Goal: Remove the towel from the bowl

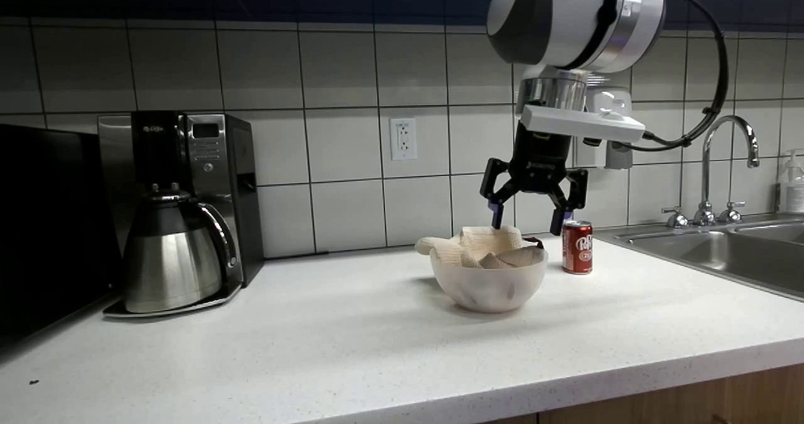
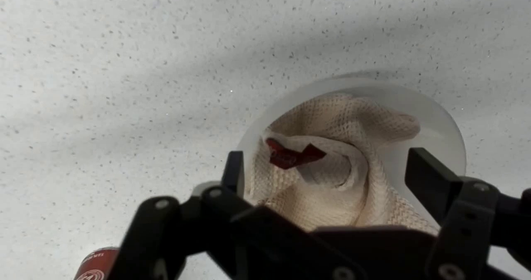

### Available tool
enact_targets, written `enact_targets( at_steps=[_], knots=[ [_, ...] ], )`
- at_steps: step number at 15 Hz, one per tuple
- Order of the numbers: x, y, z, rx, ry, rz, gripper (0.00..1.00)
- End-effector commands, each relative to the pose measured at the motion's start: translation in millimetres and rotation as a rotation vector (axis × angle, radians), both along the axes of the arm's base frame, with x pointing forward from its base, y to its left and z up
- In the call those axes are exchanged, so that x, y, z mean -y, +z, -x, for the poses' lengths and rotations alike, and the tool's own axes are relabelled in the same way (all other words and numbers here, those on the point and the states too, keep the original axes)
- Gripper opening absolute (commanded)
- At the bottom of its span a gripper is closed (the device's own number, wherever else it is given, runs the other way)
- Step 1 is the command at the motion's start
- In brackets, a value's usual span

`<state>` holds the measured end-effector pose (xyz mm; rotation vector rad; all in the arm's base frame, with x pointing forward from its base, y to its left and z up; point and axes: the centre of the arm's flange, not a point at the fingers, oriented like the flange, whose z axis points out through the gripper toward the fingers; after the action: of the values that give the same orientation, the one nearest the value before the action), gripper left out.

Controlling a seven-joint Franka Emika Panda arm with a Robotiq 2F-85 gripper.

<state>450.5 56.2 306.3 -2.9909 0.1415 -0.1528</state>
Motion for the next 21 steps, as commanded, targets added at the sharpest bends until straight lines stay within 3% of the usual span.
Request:
enact_targets(
  at_steps=[1, 7, 21],
  knots=[
    [-12, -13, -27, 0.012, 0.001, 0.013, 1.00],
    [-24, -36, -46, 0.033, 0.023, 0.023, 1.00],
    [-37, -86, -54, 0.079, 0.038, 0.023, 1.00]
  ],
)
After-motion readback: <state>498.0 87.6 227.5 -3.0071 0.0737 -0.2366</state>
